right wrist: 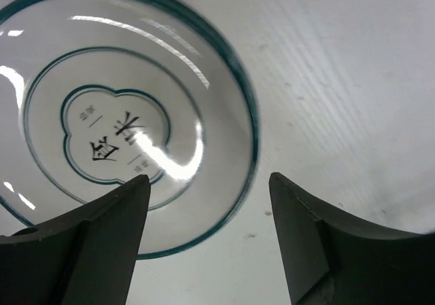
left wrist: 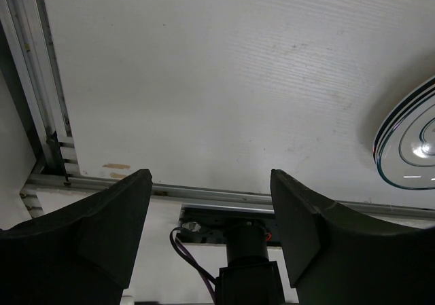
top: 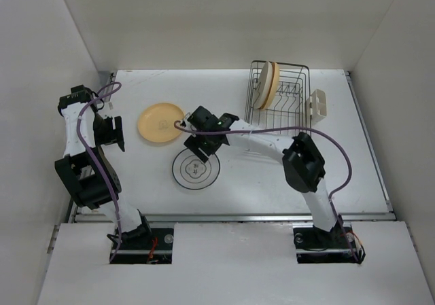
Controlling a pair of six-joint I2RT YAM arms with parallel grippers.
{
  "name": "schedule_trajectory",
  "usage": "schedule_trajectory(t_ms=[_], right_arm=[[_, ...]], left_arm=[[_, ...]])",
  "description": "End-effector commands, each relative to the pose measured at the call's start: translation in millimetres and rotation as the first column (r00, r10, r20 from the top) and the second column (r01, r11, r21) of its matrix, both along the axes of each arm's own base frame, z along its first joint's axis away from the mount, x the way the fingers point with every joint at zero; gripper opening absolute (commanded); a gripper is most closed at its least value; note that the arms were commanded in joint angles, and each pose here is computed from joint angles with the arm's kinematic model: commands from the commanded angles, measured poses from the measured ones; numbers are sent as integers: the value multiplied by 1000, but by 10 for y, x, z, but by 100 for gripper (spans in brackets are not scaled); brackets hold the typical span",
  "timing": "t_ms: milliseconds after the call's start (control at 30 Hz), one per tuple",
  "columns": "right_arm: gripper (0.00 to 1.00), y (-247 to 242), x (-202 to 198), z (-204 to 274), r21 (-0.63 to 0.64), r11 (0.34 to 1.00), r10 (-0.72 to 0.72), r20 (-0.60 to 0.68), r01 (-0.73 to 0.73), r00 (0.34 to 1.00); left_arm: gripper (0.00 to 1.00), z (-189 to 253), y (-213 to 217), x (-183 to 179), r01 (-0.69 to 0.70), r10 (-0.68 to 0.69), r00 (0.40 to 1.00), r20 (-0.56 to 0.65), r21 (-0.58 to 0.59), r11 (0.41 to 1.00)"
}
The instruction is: Unload the plates from the dish rack
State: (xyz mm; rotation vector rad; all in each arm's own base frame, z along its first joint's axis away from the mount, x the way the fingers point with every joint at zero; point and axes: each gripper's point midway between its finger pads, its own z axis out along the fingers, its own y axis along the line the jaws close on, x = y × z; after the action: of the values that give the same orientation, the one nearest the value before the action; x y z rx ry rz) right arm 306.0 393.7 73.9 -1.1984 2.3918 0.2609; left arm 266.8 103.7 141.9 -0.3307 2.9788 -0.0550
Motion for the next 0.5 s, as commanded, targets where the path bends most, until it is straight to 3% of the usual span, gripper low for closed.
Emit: schedule_trajectory(t_ms=[0, 67, 133, 167, 233, 267, 333, 367, 467], right_arm=[[77, -225, 562, 1012, 141, 968, -236, 237, 206, 943], [79, -432, 899, 1545, 300, 897, -404, 264, 324, 876], [82, -623, 1094, 1886, 454, 768, -581, 197, 452, 790], [82, -895, 1279, 2157, 545, 671, -678, 177, 503, 713], [81, -1143, 1433, 2306, 636, 504, -793, 73, 585, 605], [78, -1416, 1580, 2344, 654, 430, -853, 69, 623, 517], [70, -1665, 1724, 2346, 659, 352, -911, 77, 665, 406], [70, -1911, 1786, 2282, 632, 311, -943, 113, 710, 313], [69, -2086, 2017, 2285, 613, 263, -964, 143, 745, 223]], left_arm=[[68, 96, -4, -38, 17, -17, 1000, 23, 20, 1000], [68, 96, -4, -38, 17, -17, 1000, 23, 20, 1000], [68, 96, -4, -38, 17, -17, 1000, 23, 20, 1000], [68, 74, -16, -56, 8, -8, 1000, 15, 15, 1000], [68, 73, -16, -56, 8, -8, 1000, 15, 15, 1000], [68, 73, -16, -56, 8, -8, 1000, 15, 15, 1000], [68, 97, -17, -60, 8, -8, 1000, 23, 19, 1000], [68, 97, -17, -60, 8, -8, 1000, 23, 19, 1000], [68, 122, -33, -57, 9, -10, 999, 35, 14, 1000]])
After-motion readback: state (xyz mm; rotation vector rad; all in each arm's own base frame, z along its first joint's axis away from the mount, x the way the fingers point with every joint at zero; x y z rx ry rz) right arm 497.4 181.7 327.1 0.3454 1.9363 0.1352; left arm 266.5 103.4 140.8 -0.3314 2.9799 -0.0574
